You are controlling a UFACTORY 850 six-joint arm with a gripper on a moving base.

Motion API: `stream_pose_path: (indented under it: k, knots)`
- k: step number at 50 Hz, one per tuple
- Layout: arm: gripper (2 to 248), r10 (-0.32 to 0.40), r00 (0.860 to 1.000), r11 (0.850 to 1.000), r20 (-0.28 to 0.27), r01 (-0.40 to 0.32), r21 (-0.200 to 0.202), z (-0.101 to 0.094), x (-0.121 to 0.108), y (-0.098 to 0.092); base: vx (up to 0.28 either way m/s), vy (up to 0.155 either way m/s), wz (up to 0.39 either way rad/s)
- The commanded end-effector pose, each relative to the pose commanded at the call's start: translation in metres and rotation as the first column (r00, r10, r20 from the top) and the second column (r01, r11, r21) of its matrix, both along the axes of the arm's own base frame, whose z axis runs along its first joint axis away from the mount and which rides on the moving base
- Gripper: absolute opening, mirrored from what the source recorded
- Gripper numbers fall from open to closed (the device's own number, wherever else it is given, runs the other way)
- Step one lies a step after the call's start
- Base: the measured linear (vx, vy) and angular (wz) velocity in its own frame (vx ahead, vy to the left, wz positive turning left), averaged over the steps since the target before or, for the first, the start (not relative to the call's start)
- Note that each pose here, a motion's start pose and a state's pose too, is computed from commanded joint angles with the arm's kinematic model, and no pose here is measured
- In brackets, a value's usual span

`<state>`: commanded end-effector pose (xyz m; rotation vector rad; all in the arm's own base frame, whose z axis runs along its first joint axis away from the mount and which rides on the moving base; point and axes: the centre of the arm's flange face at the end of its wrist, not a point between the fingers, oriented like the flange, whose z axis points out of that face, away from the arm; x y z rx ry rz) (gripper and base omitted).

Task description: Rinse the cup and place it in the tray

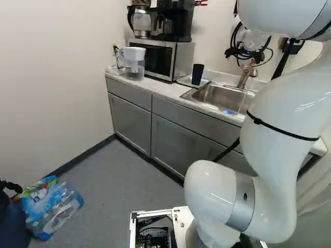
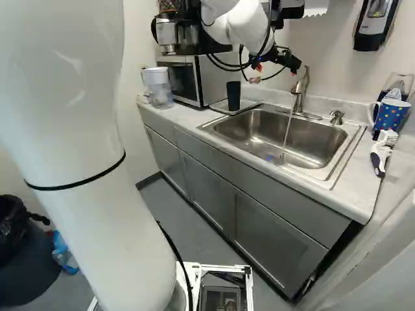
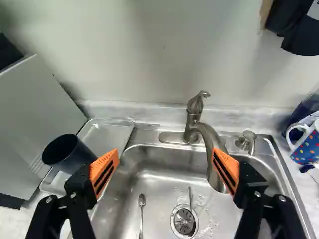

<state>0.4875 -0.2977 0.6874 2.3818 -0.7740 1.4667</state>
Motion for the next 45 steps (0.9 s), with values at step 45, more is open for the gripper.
stream_pose_path:
  k: [45]
  knots:
    - [247,-0.010,0.987,0.995,-0.157,0.025,0.097,-0.013,-0.039,0.012,0.000,0.000,0.000]
